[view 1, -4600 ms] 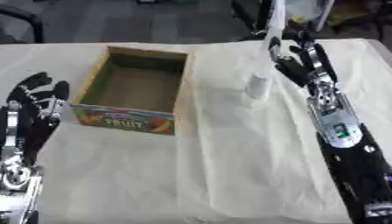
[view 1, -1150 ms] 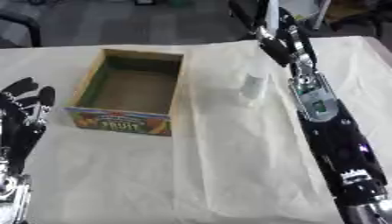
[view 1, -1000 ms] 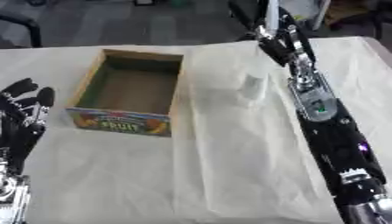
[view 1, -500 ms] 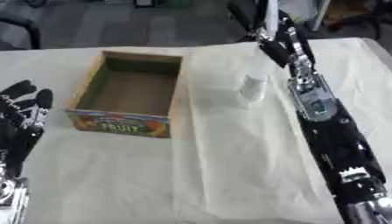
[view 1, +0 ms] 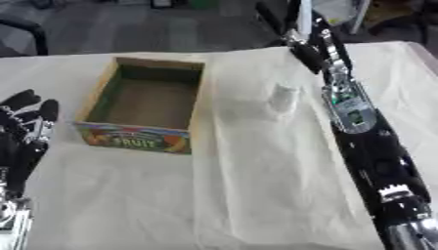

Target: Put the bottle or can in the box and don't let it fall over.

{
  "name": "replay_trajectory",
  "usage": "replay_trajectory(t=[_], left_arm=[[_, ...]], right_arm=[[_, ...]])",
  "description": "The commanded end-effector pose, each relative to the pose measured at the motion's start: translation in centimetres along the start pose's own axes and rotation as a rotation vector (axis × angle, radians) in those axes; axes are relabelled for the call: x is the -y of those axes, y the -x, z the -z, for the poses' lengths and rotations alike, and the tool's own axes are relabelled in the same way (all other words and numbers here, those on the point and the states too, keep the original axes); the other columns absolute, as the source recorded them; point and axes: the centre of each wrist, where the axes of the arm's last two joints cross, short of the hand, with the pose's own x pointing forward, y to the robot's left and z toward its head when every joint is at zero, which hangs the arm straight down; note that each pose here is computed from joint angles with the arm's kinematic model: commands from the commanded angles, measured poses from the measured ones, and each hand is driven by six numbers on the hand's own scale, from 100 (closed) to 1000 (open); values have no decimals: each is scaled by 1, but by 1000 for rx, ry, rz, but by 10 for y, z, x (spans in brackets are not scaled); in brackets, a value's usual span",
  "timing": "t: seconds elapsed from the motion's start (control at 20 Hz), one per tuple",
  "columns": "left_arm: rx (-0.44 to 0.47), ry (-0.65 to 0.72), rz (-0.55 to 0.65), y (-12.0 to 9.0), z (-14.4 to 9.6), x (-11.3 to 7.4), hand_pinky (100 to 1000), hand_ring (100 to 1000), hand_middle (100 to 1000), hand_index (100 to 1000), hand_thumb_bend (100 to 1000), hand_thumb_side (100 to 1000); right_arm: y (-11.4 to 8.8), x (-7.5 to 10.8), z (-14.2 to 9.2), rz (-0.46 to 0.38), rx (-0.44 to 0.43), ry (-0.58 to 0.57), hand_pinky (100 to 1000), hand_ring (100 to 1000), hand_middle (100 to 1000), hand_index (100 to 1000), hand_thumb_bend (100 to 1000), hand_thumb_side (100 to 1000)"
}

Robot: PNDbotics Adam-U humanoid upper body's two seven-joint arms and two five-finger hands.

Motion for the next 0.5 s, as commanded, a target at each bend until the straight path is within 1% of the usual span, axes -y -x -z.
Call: replay_trajectory(t=[0.05,0.5], left_arm=[[25,2,-6,-6,3,0,666,675,724,818,587,626],[22,0,-5,-5,3,0,666,674,723,817,590,625]], right_arm=[[-10,12,9,-9,28,23,946,1000,1000,1000,100,597],[-9,16,10,6,22,26,947,1000,1000,1000,100,603]])
